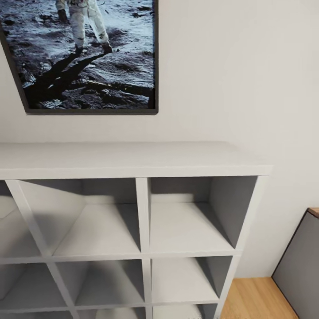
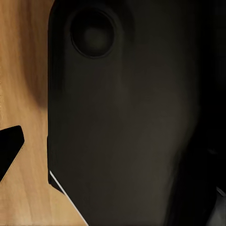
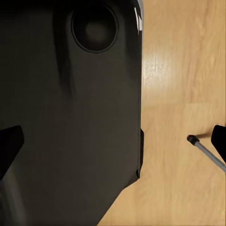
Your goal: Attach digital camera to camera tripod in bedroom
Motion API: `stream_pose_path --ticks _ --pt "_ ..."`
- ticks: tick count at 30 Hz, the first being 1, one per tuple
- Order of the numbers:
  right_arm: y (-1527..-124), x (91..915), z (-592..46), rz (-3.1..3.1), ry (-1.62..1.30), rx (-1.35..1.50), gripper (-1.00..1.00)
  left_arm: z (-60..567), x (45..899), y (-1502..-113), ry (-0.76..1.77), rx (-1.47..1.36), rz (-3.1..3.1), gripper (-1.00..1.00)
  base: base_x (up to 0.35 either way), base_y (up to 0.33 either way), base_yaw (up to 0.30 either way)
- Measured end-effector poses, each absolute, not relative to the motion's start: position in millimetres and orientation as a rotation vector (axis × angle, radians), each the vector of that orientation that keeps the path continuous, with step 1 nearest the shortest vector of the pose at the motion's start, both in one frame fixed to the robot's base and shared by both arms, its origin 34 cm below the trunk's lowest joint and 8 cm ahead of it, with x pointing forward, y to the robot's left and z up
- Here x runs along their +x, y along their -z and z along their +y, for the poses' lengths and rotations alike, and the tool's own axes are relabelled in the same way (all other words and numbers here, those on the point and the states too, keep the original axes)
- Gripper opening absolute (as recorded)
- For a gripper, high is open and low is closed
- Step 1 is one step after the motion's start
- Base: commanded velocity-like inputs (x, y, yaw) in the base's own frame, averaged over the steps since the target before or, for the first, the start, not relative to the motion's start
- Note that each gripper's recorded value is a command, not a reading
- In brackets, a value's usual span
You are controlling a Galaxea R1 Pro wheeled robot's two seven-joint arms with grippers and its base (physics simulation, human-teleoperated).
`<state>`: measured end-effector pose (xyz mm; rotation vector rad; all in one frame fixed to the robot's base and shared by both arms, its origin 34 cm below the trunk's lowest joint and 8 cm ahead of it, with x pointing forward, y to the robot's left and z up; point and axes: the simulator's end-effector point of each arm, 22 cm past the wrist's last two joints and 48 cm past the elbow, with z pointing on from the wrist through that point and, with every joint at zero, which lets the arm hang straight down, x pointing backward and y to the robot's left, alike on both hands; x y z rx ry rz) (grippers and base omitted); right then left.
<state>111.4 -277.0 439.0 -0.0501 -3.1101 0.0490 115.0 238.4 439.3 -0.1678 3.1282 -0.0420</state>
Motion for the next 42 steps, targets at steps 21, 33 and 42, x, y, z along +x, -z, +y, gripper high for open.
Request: stream_pose_path --ticks 21,33,42 --pt "-438.7 114.1 -273.9 -3.117 -0.041 -0.051 1.0 238.7 123.1 -439.1 0.042 -0.167 3.11 1.0 -0.003 0.002 -0.284" --pt "-438.5 115.6 -273.9 -3.121 -0.041 -0.051 1.0 238.0 124.1 -438.9 0.043 -0.17 3.107 1.0 -0.191 0.161 -0.287" --pt "-438.5 116.5 -273.1 -3.123 -0.038 -0.052 1.0 241.0 126.3 -438.9 0.036 -0.293 3.092 1.0 -0.109 0.047 -0.287"
